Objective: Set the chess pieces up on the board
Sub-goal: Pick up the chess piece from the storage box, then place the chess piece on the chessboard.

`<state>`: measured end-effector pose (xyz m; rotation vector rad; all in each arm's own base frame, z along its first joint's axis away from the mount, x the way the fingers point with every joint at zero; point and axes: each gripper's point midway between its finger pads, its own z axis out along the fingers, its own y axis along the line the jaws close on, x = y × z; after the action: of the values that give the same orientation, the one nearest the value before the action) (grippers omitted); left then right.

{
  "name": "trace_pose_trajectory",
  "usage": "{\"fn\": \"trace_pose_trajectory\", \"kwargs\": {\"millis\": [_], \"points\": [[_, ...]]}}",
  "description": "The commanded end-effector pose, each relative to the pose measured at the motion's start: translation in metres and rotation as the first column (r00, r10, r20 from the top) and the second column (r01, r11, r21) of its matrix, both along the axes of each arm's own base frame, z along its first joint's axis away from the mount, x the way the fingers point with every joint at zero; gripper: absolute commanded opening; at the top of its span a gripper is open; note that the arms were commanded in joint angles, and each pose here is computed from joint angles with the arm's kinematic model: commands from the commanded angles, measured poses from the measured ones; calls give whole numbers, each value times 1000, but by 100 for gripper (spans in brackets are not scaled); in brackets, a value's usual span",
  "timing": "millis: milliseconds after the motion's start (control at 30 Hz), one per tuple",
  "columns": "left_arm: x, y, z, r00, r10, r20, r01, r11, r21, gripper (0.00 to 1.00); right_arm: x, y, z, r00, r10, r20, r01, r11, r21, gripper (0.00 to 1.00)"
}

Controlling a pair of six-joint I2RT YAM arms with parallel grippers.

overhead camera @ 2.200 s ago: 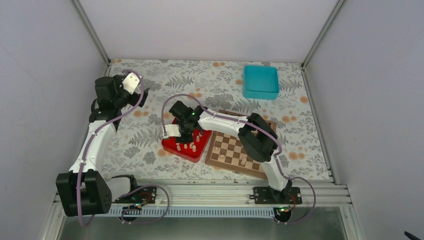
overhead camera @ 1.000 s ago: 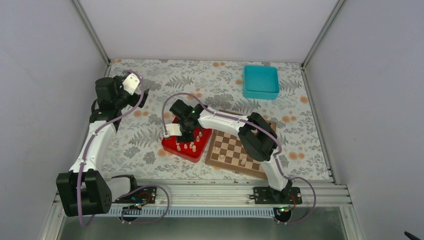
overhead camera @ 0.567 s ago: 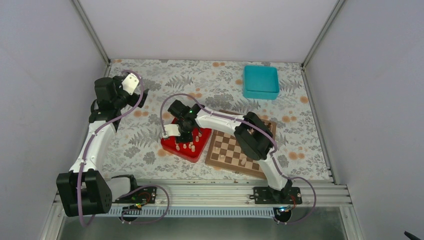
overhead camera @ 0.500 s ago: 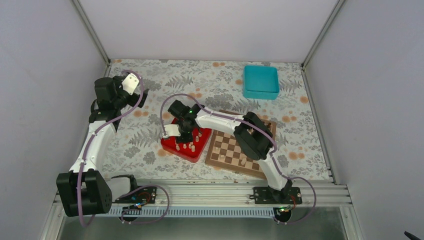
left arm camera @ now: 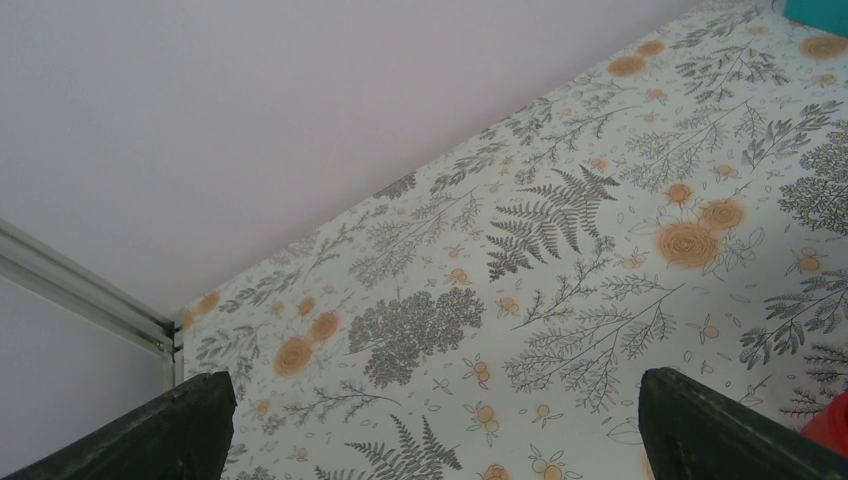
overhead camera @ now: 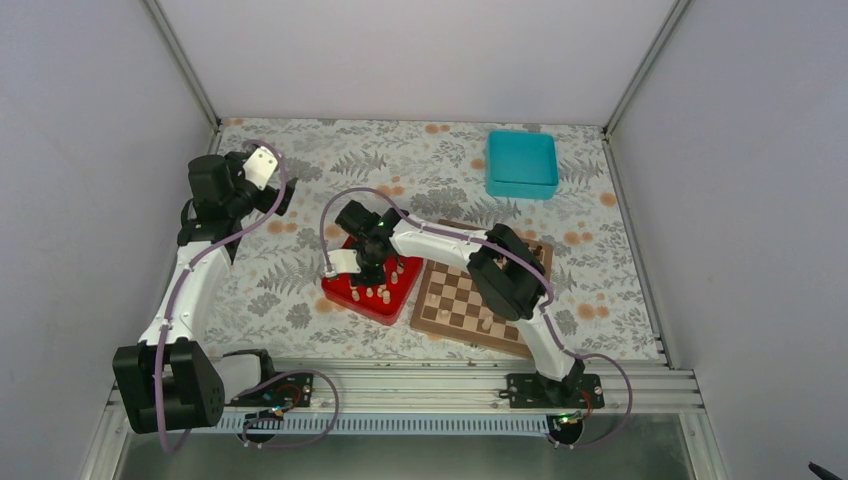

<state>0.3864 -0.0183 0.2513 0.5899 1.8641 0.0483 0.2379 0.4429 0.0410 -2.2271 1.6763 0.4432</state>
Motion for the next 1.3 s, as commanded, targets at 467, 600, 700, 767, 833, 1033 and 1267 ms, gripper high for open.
{"fn": "trace_pose_trajectory", "kwargs": {"millis": [467,600,700,767,833,1033,1267], "points": [[2,1,6,1000,-2,26,2,1000,0,100,3,-14,92,995,-57,85,44,988,149,12],[2,3,8,1000,7,28,-7,1000,3,100,0,-39,105,991,-95,96,80,985,153,11],[2,4,9,999,14,33,-14,1000,5,100,-6,-67,109,987,-129,95,114,981,154,12],[3,5,8,999,18,33,-18,1000,7,100,-14,-89,97,986,-149,77,138,982,126,12],[3,6,8,999,23,33,-23,1000,8,100,-20,-109,99,981,-175,82,164,978,129,12],[6,9,7,999,38,31,-38,999,12,100,-41,-153,85,972,-227,55,221,969,107,12],[7,11,6,999,46,27,-47,999,17,100,-66,-171,62,979,-205,-12,205,976,68,12]]}}
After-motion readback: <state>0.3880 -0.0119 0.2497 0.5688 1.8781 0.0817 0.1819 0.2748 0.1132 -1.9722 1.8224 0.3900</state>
